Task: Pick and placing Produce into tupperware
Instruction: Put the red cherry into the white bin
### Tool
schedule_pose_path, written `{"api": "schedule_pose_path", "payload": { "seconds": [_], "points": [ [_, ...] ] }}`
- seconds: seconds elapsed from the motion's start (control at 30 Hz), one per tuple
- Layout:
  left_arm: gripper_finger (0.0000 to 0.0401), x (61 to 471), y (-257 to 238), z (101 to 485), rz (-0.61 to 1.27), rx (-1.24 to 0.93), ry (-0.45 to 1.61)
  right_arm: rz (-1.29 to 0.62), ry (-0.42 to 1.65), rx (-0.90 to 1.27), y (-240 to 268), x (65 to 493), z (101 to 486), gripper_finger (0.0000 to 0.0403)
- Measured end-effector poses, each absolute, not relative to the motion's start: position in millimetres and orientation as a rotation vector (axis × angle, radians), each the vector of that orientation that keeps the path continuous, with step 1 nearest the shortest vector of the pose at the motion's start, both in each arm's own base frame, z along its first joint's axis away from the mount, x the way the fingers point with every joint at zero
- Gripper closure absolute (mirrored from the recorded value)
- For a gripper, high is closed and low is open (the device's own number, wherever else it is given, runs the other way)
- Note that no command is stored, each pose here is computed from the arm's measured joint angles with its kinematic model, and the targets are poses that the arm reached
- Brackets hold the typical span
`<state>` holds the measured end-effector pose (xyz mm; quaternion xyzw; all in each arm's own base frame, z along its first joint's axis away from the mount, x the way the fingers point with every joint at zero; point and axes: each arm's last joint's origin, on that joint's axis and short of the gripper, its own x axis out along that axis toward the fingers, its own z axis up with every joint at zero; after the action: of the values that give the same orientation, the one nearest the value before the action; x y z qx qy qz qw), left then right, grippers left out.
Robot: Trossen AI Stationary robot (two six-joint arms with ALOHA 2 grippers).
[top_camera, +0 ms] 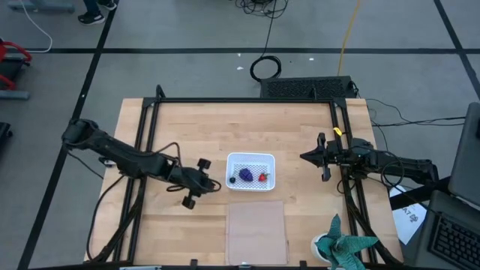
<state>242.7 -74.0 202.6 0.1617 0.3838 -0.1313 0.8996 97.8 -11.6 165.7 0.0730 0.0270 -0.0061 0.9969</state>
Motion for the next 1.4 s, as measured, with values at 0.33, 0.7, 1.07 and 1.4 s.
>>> {"api": "schedule_pose_path", "payload": {
  "seconds": [0.33, 0.7, 1.07, 1.4],
  "points": [
    [0.0308, 231.3, -59.8, 232.7, -0.205, 0.301, 0.668, -0.012, 0.054, 0.146, -11.6, 97.8, 165.7, 0.0403],
    [0.0308, 205.1, -45.3, 257.6, -0.032, 0.393, 0.620, -0.012, 0.054, 0.146, -11.6, 97.8, 165.7, 0.0403],
    [0.0308, 176.6, -23.8, 264.4, 0.049, 0.323, 0.592, -0.012, 0.054, 0.146, -11.6, 97.8, 165.7, 0.0403],
    [0.0308, 165.3, -9.3, 229.2, -0.043, 0.238, 0.420, -0.012, 0.054, 0.146, -11.6, 97.8, 165.7, 0.0403]
  ]
}}
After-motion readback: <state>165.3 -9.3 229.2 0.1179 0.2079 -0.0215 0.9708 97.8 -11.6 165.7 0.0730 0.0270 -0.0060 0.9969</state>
